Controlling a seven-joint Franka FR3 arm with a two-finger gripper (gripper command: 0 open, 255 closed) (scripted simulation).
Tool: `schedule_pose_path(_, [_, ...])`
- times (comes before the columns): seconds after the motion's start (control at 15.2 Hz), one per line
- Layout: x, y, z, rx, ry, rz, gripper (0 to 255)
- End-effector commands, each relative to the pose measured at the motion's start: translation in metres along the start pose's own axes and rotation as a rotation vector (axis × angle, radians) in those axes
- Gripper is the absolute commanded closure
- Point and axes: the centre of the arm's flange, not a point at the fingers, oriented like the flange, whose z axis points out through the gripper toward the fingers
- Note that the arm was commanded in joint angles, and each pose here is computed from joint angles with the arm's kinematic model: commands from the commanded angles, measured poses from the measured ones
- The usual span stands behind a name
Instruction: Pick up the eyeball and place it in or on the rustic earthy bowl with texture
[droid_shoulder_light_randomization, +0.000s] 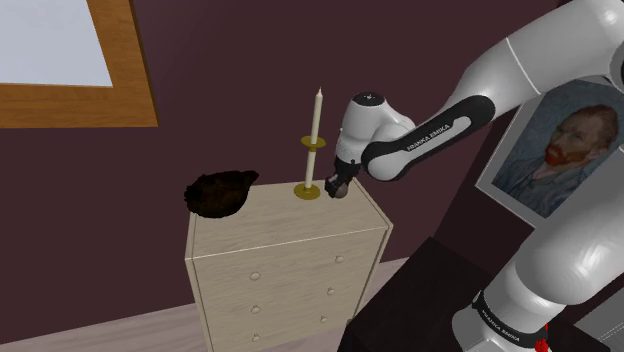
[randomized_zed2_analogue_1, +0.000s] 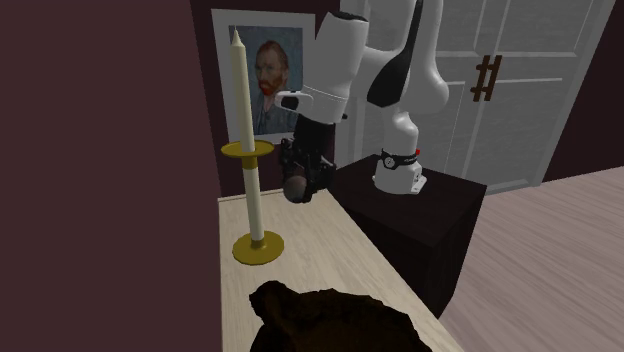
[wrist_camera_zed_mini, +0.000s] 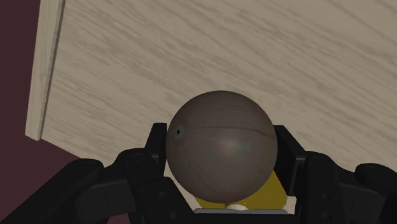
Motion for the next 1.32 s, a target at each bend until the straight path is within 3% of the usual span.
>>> schedule_pose_path(0.0, [0.002,0.002,-0.01,0.0,0.0,0.0,255])
schedule_pose_path(1.25, [0.023,0.021,-0.107,0.0,0.0,0.0,255])
